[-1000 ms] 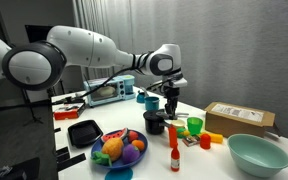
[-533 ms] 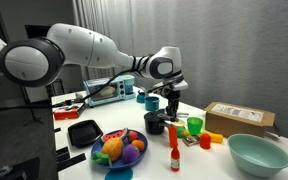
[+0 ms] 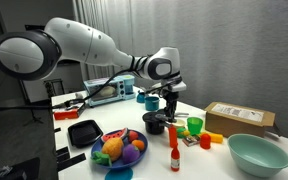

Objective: Put the black lid on the black pot

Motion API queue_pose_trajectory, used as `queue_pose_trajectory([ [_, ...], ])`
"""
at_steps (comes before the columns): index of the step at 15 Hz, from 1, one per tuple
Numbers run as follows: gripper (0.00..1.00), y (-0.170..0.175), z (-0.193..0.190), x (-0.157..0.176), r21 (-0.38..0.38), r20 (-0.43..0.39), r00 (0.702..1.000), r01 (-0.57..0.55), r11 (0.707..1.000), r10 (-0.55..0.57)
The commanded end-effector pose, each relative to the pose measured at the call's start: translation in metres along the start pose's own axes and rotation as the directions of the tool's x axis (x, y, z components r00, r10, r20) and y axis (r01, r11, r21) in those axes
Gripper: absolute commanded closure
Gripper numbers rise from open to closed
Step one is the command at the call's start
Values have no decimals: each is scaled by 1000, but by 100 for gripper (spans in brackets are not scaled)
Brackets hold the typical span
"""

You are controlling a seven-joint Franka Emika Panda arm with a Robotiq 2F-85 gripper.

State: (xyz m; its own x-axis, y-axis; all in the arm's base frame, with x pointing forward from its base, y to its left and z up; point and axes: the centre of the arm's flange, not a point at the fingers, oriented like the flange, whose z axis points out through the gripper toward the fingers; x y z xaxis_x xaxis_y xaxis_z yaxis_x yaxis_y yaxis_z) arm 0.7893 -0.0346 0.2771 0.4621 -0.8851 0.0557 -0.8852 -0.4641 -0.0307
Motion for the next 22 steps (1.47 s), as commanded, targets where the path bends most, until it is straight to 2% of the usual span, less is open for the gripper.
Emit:
queue_pose_trajectory([
  [1,93,22,-5,-9,18,15,1000,17,1000,-18],
  [2,93,23,-6,-9,17,15,1000,16,1000,-16],
  [3,78,26,-8,-7,16,14,1000,11,1000,-12],
  [4,93,28,-9,-6,15,10,1000,16,1000,-16],
  [13,93,25,-14,-3,57,-8,1000,-4,998,5],
  [18,93,10,-14,-5,110,-55,998,25,994,-19],
  [22,93,1,-13,-11,112,-43,999,38,993,-34],
])
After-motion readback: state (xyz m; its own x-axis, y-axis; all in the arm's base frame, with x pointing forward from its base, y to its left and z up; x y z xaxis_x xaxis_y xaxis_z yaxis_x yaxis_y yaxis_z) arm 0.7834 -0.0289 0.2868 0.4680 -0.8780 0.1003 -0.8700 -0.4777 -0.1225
